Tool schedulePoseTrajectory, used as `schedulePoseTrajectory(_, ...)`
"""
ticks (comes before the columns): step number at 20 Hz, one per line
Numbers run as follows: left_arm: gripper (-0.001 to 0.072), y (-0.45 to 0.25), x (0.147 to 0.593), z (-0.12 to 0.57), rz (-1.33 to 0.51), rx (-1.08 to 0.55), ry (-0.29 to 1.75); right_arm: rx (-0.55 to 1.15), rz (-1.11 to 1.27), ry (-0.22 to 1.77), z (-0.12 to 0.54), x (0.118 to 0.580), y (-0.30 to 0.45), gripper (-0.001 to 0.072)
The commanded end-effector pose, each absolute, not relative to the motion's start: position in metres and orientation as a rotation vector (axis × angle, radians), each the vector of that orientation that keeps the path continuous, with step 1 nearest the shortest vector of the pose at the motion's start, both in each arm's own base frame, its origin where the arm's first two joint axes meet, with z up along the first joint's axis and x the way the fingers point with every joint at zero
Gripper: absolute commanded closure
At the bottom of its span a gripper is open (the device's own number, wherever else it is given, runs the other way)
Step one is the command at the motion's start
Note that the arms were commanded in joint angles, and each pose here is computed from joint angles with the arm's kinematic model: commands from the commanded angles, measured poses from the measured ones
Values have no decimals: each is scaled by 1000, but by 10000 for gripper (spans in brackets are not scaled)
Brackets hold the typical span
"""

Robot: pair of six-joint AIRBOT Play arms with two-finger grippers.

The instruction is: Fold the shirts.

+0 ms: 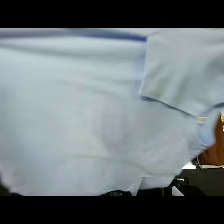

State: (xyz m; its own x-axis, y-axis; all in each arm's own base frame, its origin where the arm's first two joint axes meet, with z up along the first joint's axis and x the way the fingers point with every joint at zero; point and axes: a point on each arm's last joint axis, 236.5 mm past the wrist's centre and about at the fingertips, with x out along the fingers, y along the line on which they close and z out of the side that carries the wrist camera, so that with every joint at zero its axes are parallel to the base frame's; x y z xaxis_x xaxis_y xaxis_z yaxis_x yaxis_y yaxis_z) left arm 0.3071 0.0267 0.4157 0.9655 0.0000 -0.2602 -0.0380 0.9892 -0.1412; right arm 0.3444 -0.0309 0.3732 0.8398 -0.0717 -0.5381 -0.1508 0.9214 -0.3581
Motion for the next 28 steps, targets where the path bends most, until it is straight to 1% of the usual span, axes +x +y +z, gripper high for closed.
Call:
schedulePoseTrajectory(1, 678, 50, 374, 237, 2, -189, 709, -361, 228, 1099, 207, 406, -28, 678)
schedulePoseTrajectory(2, 677, 52, 392, 186, -10, -213, 816, -311, 309, 1182, 161, 428, -15, 678)
schedulePoseTrajectory(3, 677, 53, 406, 143, -22, -229, 900, -257, 374, 1223, 124, 449, -3, 678)
schedulePoseTrajectory(4, 678, 54, 422, 107, -24, -251, 963, -203, 402, 1240, 89, 472, 6, 678)
schedulePoseTrajectory(6, 678, 55, 458, 45, -28, -306, 1038, -78, 391, 1199, 38, 519, 18, 677)
schedulePoseTrajectory(8, 677, 49, 494, 6, -50, -410, 1053, -4, 382, 1099, 11, 560, 27, 676)
schedulePoseTrajectory(10, 677, 45, 526, -16, -67, -497, 1038, 28, 343, 997, 3, 592, 25, 676)
schedulePoseTrajectory(11, 677, 43, 539, -22, -76, -524, 1031, 26, 319, 953, 4, 604, 21, 676)
schedulePoseTrajectory(13, 677, 42, 556, -28, -106, -504, 1018, 17, 292, 904, 8, 615, 15, 676)
schedulePoseTrajectory(15, 677, 43, 561, -19, -127, -473, 1001, -38, 314, 915, 14, 608, 10, 677)
schedulePoseTrajectory(17, 677, 42, 552, -4, -189, -424, 1029, -89, 339, 975, 23, 586, -2, 676)
schedulePoseTrajectory(20, 677, 30, 514, 2, -285, -418, 1178, -113, 369, 1163, 30, 529, -25, 676)
schedulePoseTrajectory(22, 677, 23, 483, -14, -321, -402, 1326, -136, 392, 1339, 15, 489, -32, 676)
schedulePoseTrajectory(23, 677, 24, 468, -26, -305, -397, 1399, -144, 405, 1415, 3, 473, -31, 676)
schedulePoseTrajectory(25, 677, 24, 443, -42, -295, -396, 1513, -123, 441, 1519, -17, 449, -21, 677)
schedulePoseTrajectory(28, 677, 19, 423, -49, -318, -414, 1589, -62, 426, 1619, -43, 426, -18, 677)
